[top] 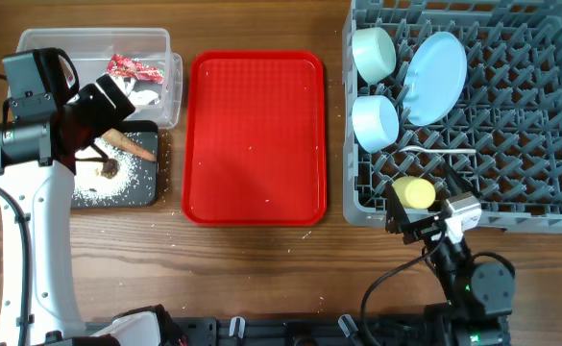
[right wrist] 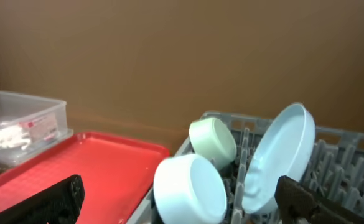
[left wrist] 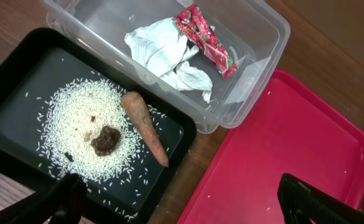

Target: Sort waste into correct bins and load items into the dishwasher rack

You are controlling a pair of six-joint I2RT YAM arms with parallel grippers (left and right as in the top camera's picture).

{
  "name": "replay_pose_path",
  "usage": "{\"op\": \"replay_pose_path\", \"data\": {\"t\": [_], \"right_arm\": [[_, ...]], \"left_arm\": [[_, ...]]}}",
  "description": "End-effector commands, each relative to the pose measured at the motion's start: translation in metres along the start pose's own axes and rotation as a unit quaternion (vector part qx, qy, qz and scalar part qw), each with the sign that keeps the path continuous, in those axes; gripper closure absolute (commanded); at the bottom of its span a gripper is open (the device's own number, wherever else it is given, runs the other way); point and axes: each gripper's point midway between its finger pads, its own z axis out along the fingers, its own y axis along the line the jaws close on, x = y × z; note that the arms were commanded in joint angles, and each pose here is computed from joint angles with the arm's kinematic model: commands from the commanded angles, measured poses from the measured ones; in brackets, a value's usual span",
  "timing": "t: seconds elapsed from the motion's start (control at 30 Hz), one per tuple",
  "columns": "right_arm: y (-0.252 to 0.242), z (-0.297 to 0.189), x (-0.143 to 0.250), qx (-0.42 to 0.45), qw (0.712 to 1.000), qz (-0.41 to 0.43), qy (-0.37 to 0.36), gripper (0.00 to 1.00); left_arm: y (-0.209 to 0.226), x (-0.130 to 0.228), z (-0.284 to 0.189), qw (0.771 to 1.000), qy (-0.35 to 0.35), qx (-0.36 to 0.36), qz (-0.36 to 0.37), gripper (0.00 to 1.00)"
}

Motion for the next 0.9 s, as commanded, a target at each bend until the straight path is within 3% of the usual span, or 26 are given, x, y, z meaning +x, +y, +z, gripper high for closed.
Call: {"op": "replay_pose_path", "data": {"t": [0.0,0.17,0.87], "right_arm": [[-0.005,-0.001,0.005,0.016,0.999,0.006,-0.030,0.00],[0.001,-0.001,0.037,-0.003,0.999,0.018,0.033,0.00],[0.002,-0.001,0.035,-0.003,0.999,0.017,0.031,0.00]], "left_arm": [[0.000,-0.005,-0.006,1.000,-0.012,0.000,0.005,0.00],[0.000,-0.005,-0.006,1.000,-0.012,0.000,0.005,0.00],[0.005,-0.007,-0.006,1.000,-0.019,-0.013,0.006,0.00]]}}
